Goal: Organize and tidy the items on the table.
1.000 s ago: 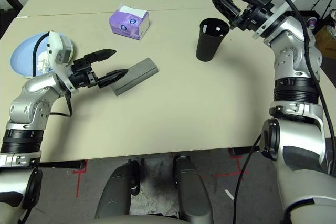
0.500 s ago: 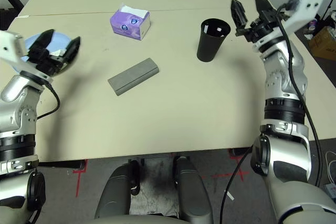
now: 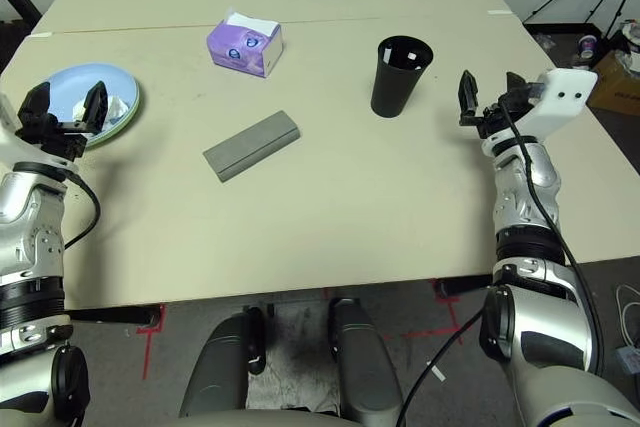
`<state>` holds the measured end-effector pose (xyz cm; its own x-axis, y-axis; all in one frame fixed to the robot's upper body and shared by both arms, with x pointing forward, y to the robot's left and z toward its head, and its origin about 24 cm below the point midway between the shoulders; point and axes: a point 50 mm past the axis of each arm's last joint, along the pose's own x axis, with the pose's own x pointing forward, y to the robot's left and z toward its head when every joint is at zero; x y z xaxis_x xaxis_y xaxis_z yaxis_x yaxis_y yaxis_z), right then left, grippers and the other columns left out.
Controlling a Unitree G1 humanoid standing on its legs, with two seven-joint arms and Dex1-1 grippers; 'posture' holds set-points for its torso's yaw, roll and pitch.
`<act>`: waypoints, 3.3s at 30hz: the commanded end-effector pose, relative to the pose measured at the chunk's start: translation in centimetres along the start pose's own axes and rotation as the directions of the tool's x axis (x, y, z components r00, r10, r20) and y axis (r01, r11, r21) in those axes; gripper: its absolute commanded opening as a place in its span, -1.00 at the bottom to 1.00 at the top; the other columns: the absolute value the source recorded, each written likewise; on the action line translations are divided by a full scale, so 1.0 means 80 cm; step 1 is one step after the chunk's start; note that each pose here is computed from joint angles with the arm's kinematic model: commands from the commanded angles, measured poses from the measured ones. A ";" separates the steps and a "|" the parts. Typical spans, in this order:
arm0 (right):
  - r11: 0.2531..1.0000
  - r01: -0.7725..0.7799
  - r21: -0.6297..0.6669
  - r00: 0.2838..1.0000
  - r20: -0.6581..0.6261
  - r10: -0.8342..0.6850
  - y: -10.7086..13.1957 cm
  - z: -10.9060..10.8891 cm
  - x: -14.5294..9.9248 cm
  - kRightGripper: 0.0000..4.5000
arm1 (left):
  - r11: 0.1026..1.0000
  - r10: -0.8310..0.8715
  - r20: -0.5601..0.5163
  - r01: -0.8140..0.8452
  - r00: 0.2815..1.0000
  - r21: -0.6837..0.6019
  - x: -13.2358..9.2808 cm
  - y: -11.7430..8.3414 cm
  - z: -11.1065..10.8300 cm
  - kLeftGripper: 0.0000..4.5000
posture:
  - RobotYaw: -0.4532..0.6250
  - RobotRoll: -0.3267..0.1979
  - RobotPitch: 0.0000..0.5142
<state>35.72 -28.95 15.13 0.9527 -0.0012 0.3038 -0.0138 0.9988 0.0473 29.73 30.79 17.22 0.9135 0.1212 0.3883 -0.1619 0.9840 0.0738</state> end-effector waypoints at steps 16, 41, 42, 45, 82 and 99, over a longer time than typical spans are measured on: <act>1.000 -0.020 0.002 0.999 -0.050 0.021 -0.001 -0.008 -0.004 0.97 | 0.998 0.047 -0.113 -0.051 0.992 -0.027 -0.028 0.012 -0.031 1.00 | -0.30 0.25 -0.34; 1.000 -0.028 0.003 0.999 -0.047 0.028 0.002 -0.007 -0.005 0.97 | 0.996 0.028 -0.133 -0.039 0.991 -0.079 -0.022 0.012 -0.036 1.00 | -0.32 0.25 -0.44; 1.000 -0.027 0.003 0.999 -0.046 0.027 0.002 -0.007 -0.005 0.97 | 0.996 0.025 -0.133 -0.036 0.991 -0.078 -0.022 0.012 -0.036 1.00 | -0.32 0.25 -0.44; 1.000 -0.026 0.001 0.999 -0.046 0.026 0.002 -0.007 -0.006 0.97 | 0.997 0.019 -0.133 -0.030 0.991 -0.077 -0.019 0.011 -0.036 1.00 | -0.32 0.25 -0.43; 0.999 -0.032 -0.004 0.998 -0.048 0.032 0.001 -0.006 -0.009 0.97 | 0.997 0.004 -0.145 -0.016 0.989 -0.079 -0.020 0.008 -0.040 1.00 | -0.33 0.25 -0.39; 0.999 -0.035 -0.001 0.998 -0.050 0.035 0.003 -0.005 -0.009 0.97 | 0.997 0.003 -0.144 -0.014 0.990 -0.077 -0.020 0.007 -0.039 1.00 | -0.32 0.25 -0.40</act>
<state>35.44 -28.55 14.93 0.9628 0.0417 0.2670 -0.0506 0.9984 0.0265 29.39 31.59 14.04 0.9521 0.1469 0.2683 -0.1488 0.9888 -0.0130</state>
